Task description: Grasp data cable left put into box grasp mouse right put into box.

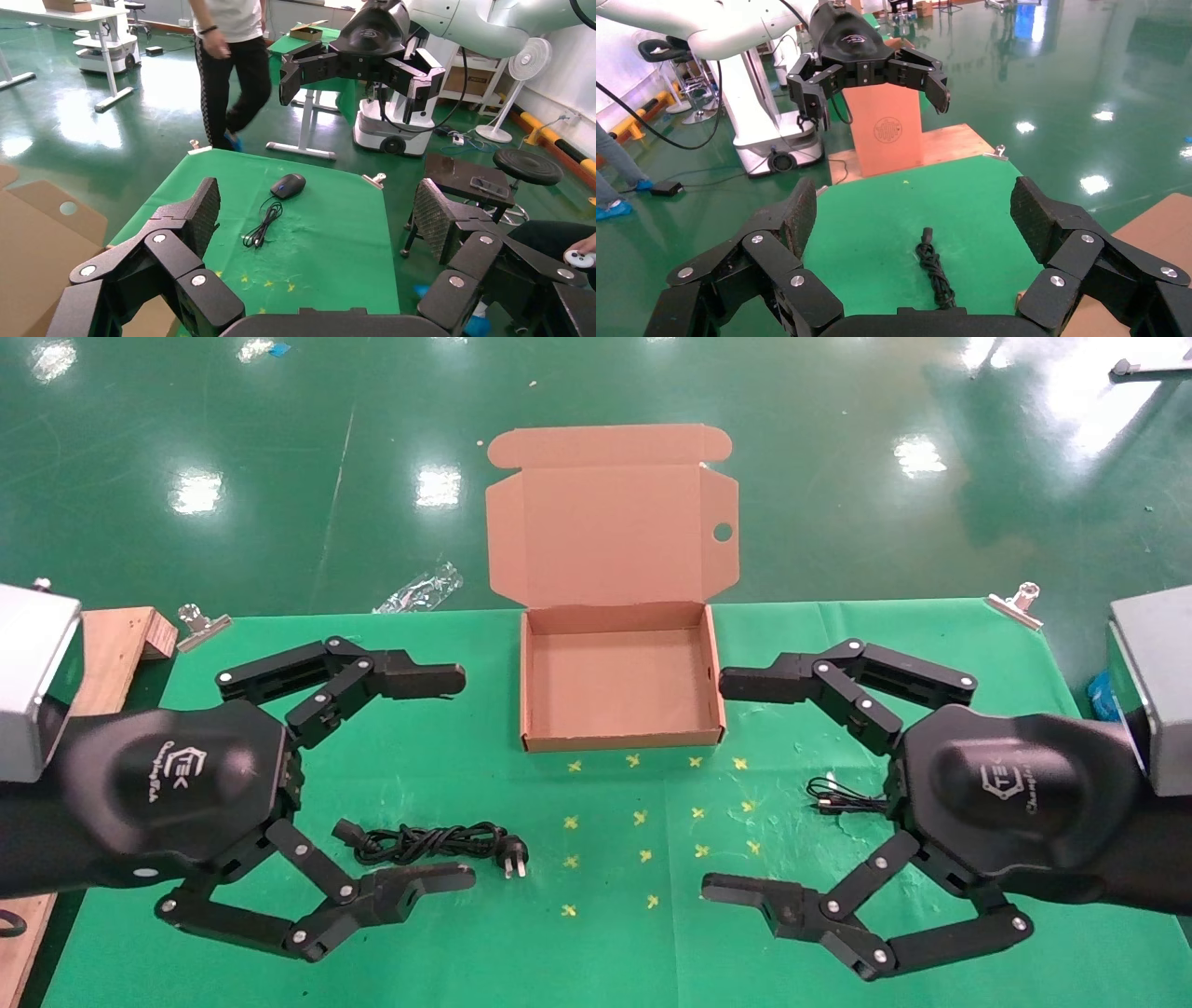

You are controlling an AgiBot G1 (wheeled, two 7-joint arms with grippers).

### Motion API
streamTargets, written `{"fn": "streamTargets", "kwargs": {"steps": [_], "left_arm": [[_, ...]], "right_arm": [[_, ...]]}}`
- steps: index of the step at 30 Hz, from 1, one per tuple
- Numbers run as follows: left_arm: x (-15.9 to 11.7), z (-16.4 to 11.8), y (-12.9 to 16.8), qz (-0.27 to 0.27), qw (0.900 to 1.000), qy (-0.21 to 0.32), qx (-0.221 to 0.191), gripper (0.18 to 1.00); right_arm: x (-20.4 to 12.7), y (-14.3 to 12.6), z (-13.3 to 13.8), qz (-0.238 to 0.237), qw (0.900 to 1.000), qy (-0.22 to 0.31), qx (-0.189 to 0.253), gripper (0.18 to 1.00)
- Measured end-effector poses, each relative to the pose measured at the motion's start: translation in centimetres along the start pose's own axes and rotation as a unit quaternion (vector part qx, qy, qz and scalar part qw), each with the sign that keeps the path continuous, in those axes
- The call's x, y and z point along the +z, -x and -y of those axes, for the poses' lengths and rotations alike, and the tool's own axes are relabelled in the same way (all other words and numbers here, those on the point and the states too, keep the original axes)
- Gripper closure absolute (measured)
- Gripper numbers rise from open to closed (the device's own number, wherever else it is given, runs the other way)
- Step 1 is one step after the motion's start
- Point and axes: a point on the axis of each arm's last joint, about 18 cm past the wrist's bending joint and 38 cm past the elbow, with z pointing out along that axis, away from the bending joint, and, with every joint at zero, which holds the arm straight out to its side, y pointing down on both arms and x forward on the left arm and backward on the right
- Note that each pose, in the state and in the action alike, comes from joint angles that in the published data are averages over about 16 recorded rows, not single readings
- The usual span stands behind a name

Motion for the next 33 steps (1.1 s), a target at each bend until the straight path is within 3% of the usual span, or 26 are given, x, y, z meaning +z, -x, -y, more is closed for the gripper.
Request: {"fn": "streamTargets", "kwargs": {"steps": [21, 28, 33], "left_arm": [[0.1, -0.3, -0.1, -0.003, 0.9999, 0.011, 0.004, 0.184], [0.7, -3.2, 0.1, -0.012, 0.9927, 0.112, 0.044, 0.184], [1.3, -7.4, 1.2, -0.020, 0.9684, 0.237, 0.075, 0.184]], "right_arm": [[-0.1, 0.0, -0.2, -0.001, 1.000, 0.007, -0.001, 0.178], [-0.8, -0.1, -2.0, -0.015, 0.997, 0.069, 0.004, 0.178], [-1.6, -0.3, -3.9, -0.035, 0.991, 0.125, 0.014, 0.178]]}}
